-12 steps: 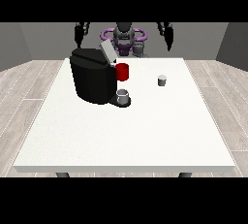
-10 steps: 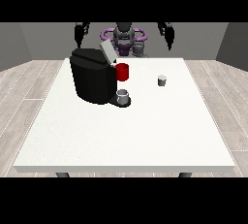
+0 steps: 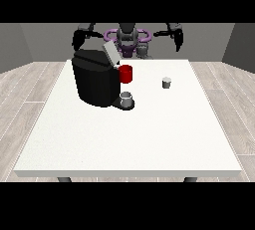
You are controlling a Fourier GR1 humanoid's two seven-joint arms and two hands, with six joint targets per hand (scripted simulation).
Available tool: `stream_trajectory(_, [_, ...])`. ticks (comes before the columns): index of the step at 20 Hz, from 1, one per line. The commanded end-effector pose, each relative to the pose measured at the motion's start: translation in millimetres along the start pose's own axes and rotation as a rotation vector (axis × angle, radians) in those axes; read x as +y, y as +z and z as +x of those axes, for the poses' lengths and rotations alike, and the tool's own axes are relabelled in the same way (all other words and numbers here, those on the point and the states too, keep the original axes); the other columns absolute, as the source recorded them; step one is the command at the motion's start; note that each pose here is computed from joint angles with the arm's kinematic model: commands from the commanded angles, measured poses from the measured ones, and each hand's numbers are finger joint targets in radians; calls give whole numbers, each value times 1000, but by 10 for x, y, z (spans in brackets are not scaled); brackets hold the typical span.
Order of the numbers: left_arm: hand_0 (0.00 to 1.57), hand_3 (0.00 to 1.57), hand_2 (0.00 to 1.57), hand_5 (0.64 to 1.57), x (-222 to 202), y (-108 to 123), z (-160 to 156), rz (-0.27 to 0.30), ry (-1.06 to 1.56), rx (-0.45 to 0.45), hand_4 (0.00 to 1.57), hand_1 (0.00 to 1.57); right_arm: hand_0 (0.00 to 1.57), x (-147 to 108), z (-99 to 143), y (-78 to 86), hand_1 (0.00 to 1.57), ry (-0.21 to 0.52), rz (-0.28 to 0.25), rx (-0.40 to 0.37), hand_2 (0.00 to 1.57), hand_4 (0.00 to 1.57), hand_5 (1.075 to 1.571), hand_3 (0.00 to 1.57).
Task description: Insert the coffee pod into the coffee machine and close the lid
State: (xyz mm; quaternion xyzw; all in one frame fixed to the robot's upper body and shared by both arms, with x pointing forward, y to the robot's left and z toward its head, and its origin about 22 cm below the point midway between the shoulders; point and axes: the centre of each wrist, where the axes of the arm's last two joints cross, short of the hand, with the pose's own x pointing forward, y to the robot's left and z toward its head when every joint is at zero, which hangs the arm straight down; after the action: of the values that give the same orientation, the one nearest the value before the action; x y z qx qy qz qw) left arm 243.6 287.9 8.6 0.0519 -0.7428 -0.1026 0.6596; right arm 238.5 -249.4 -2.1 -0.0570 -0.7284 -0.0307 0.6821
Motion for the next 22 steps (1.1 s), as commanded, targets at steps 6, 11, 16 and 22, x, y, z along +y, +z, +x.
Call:
stream_trajectory(6, [0,0,0,1571,691,-375,-4,10,-74,83,0,0,0,107,114,-52,0,-43,37,-115,0,177,1571,0])
stream_trajectory(11, [0,0,0,1571,879,-690,99,31,-146,124,0,0,0,405,460,-264,0,-65,52,-166,0,228,1571,0])
stream_trajectory(16, [0,0,0,1571,880,-704,-182,36,-166,183,0,0,0,298,353,-234,0,-62,64,-149,0,283,1571,0])
stream_trajectory(22, [0,0,0,1571,823,-827,-212,4,-241,277,0,0,0,420,162,-197,0,-61,40,-72,0,352,1571,0])
